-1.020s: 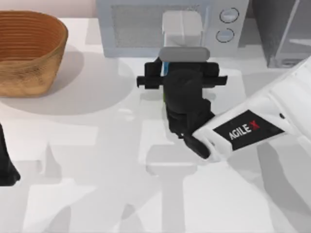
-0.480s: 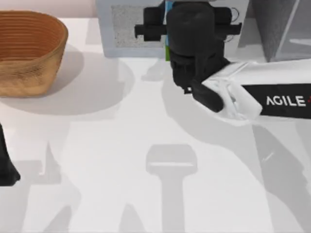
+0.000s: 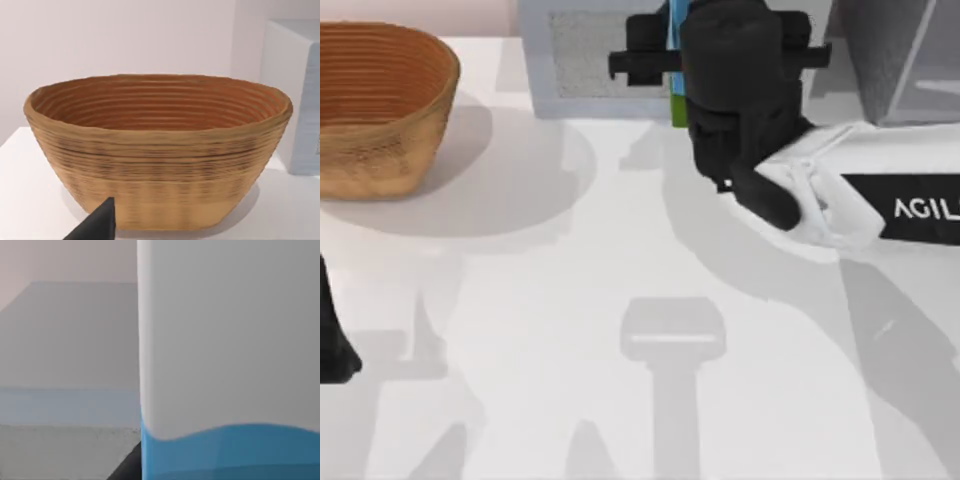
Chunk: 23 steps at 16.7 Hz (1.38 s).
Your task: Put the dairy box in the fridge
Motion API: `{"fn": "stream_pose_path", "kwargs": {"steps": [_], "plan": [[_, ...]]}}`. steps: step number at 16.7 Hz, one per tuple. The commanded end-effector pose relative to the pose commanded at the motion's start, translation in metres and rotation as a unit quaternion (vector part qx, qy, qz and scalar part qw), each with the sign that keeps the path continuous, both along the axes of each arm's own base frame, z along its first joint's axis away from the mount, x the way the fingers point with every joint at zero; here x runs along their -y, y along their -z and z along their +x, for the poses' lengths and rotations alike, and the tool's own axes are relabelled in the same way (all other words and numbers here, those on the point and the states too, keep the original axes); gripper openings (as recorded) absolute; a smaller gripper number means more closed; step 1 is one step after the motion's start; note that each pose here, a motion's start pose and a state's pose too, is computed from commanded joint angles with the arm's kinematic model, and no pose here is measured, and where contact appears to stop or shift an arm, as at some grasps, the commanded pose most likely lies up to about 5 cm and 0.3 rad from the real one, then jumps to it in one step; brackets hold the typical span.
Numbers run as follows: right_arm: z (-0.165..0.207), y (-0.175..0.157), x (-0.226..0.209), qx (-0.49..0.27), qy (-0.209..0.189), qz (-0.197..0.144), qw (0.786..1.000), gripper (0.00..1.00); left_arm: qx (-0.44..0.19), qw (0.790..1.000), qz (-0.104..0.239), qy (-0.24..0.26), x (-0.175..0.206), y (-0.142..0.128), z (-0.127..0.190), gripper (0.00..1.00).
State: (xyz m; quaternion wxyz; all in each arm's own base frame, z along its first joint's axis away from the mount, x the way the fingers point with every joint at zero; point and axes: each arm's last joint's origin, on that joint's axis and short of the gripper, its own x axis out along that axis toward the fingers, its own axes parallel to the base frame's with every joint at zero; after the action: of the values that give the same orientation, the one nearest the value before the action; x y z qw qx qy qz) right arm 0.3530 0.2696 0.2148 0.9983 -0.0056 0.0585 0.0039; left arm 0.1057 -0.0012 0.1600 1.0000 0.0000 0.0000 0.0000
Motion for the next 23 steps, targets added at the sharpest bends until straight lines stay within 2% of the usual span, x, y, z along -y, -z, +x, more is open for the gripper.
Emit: {"fn": "stream_pose_path", "kwargs": {"steps": [3,6,10,12,14,17,23], "plan": [[-0.013,-0.016,0.032,-0.011,-0.011,-0.01,1.0,0.0,0.0,1.0,0.0,0.0,0.0,0.0,0.0,1.0],[-0.039,-0.043,0.083,-0.011,-0.018,-0.011,1.0,0.0,0.0,1.0,0.0,0.0,0.0,0.0,0.0,1.0],[-0.105,-0.081,0.165,0.029,-0.014,0.009,0.999,0.0,0.0,1.0,0.0,0.0,0.0,0.0,0.0,1.0],[-0.149,-0.087,0.203,0.063,-0.007,0.021,0.998,0.0,0.0,1.0,0.0,0.0,0.0,0.0,0.0,1.0],[-0.188,-0.075,0.231,0.088,0.0,0.024,0.996,0.0,0.0,1.0,0.0,0.0,0.0,0.0,0.0,1.0],[-0.227,-0.034,0.255,0.096,0.007,0.018,0.995,0.0,0.0,1.0,0.0,0.0,0.0,0.0,0.0,1.0],[-0.247,0.045,0.27,0.064,0.005,0.006,0.998,0.0,0.0,1.0,0.0,0.0,0.0,0.0,0.0,1.0]]}}
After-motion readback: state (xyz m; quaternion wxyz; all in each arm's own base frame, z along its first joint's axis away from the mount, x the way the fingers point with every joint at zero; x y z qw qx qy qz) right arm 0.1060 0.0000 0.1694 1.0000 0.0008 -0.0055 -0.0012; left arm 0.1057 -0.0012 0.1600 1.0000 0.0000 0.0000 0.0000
